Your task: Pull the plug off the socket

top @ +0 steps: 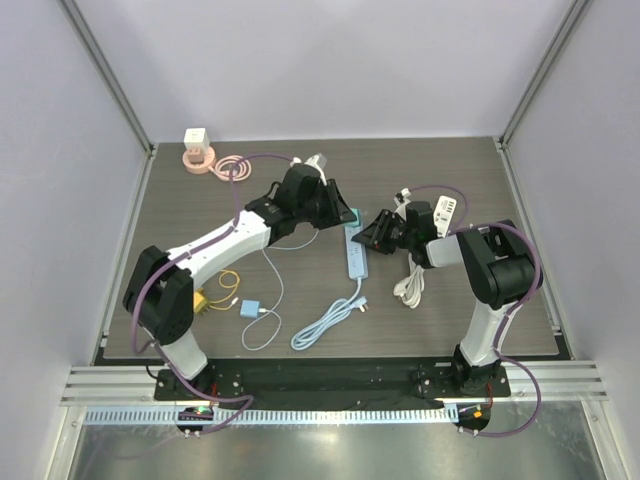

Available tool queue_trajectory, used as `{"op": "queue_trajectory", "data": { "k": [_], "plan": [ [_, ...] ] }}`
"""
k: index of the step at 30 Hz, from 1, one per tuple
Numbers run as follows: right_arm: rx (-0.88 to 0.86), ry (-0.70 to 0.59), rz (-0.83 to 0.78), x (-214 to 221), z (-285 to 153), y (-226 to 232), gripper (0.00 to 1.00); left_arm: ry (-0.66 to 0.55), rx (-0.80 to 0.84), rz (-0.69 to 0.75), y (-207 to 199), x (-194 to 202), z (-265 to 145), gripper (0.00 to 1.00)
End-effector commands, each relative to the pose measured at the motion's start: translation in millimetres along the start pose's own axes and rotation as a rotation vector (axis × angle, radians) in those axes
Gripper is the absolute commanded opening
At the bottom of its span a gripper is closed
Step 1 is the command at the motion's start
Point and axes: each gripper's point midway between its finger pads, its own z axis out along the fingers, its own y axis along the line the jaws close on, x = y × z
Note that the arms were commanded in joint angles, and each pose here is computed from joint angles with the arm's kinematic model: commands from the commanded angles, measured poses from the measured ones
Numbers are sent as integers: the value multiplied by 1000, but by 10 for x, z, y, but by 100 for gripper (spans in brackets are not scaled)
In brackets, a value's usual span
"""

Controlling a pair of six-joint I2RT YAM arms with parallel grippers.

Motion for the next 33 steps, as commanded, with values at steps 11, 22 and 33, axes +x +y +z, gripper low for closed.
{"op": "queue_trajectory", "data": {
  "k": [11,22,33],
  "plan": [
    [174,-43,-22,-28,-115,-471,1,-21,-366,149,739,92,-1187,0],
    [144,-19,-10,13,-75,-445,1,19,-959,77,1911,511,-2481,0],
    [142,-11,-16,28,-78,-447,1,88,-1041,-104,2327,1023,-2233,0]
  ]
}}
